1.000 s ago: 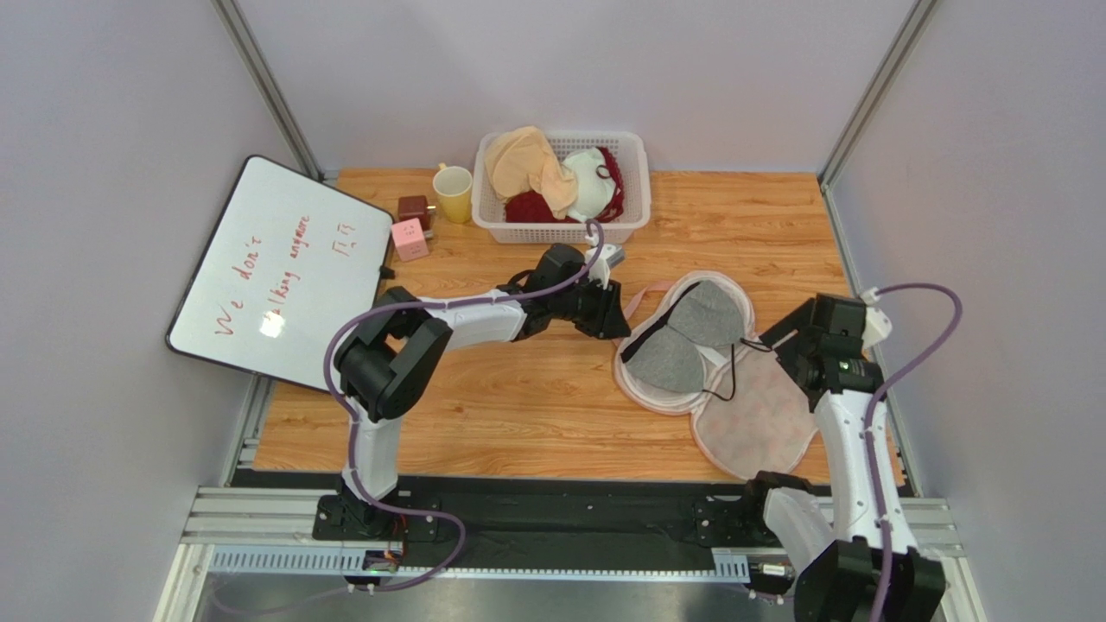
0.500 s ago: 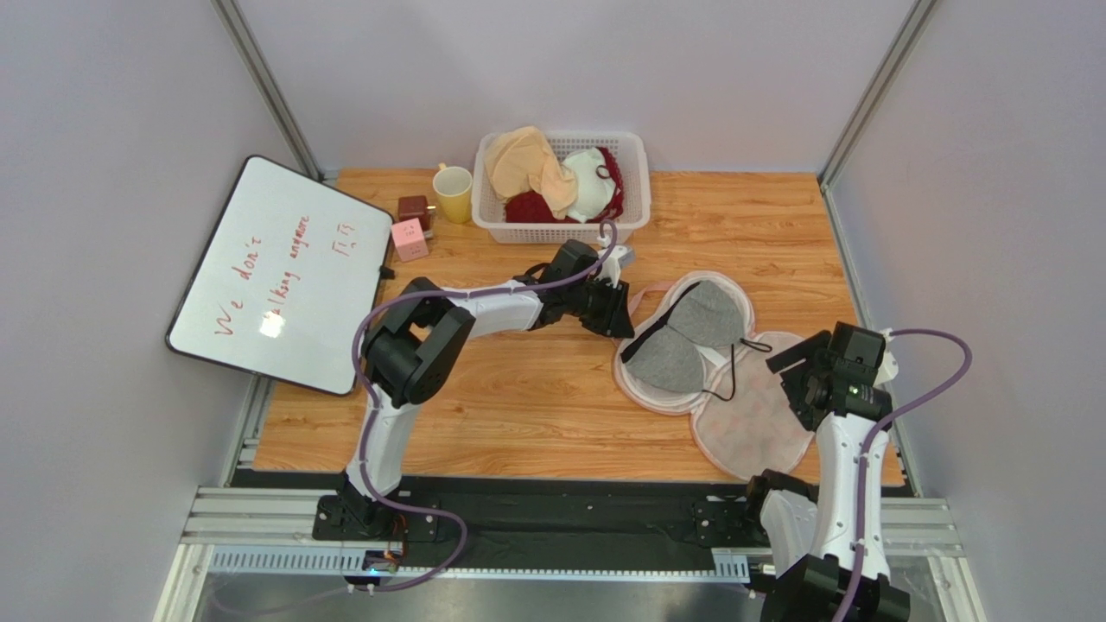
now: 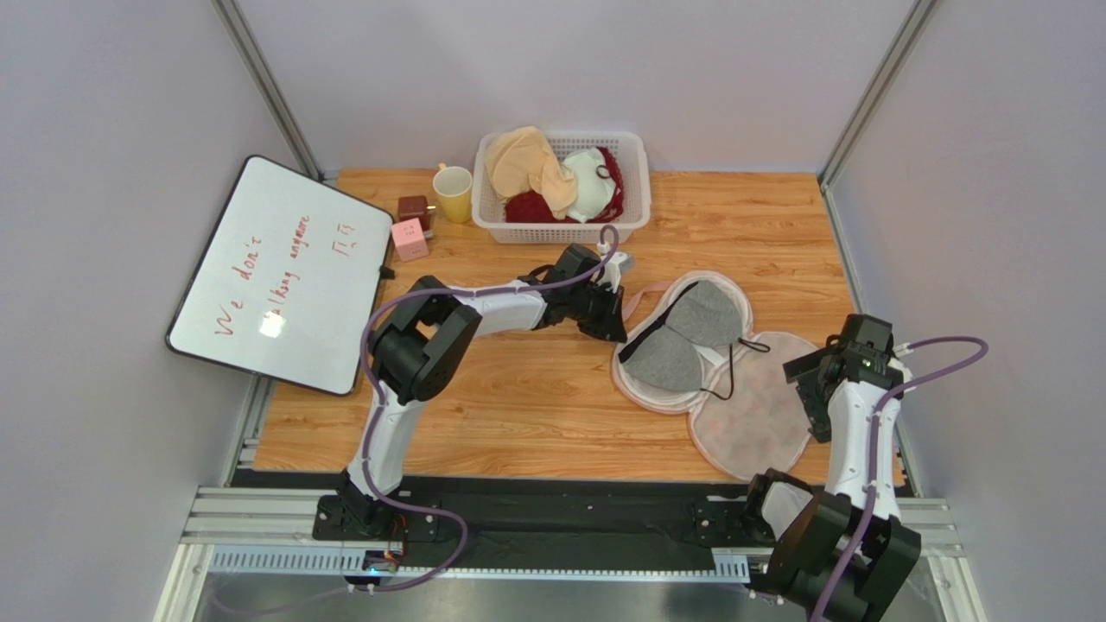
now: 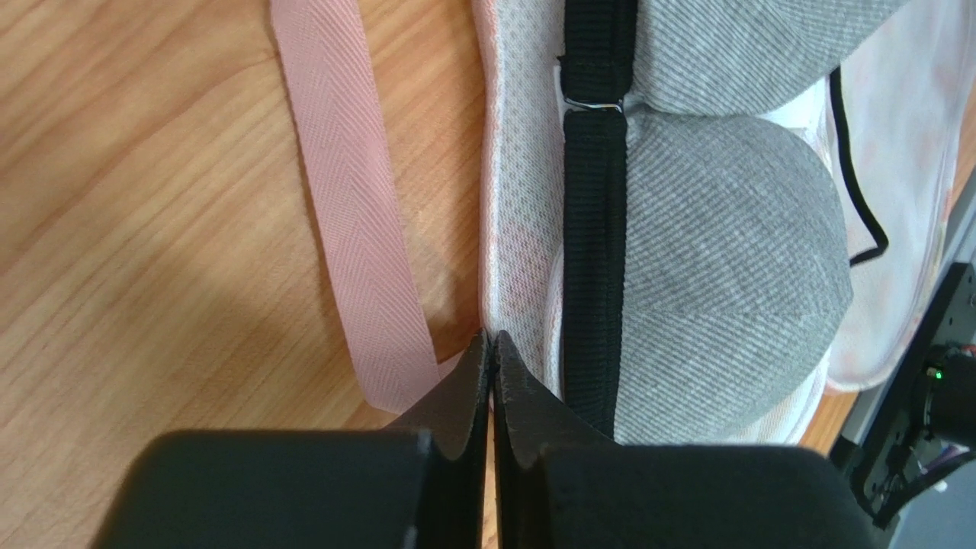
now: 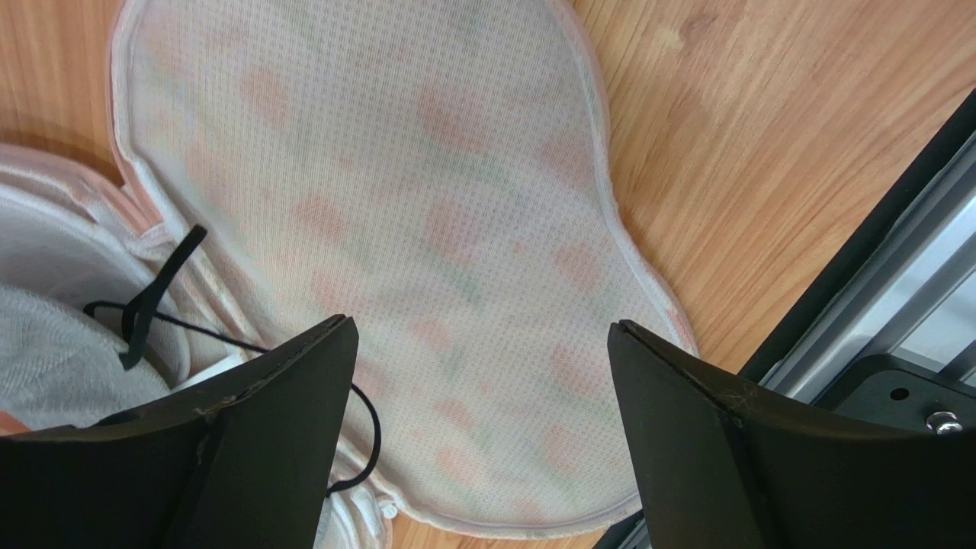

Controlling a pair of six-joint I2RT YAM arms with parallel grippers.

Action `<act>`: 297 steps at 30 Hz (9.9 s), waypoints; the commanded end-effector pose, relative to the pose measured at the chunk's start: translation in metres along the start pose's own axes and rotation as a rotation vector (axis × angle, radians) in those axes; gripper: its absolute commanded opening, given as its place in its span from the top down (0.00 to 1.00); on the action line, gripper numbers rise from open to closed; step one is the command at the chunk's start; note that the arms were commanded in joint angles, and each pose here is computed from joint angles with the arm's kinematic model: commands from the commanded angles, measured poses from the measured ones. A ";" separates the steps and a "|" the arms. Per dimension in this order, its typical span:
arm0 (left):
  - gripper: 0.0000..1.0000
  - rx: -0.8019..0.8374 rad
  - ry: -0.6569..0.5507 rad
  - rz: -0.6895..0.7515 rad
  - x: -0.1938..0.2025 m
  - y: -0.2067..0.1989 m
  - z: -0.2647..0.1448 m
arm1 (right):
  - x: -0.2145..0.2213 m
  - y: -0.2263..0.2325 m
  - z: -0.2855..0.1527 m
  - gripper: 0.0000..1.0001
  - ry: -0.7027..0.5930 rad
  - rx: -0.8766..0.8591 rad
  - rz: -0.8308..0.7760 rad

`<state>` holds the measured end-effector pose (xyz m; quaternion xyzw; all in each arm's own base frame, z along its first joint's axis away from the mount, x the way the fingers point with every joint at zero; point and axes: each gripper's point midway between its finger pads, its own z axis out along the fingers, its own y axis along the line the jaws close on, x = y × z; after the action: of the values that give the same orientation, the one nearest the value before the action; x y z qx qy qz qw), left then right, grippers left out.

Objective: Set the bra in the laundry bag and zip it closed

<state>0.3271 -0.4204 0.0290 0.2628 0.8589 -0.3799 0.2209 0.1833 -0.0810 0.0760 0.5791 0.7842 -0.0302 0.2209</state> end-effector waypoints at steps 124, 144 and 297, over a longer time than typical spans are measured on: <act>1.00 0.057 -0.380 0.242 -0.076 -0.124 -0.088 | 0.038 0.169 -0.130 0.27 0.041 -0.866 -0.523; 0.80 -0.041 -0.357 0.028 -0.081 0.006 -0.091 | 0.105 0.186 -0.069 0.29 0.242 -0.825 -0.634; 0.57 -0.249 -0.405 -0.155 -0.056 0.126 -0.160 | 0.294 0.297 -0.044 0.81 0.491 -1.082 -0.108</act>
<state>0.4211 -0.2555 0.0343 0.0876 0.8886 -0.3305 0.3057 0.3651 0.2934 0.0447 0.3141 0.7613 0.4948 0.2772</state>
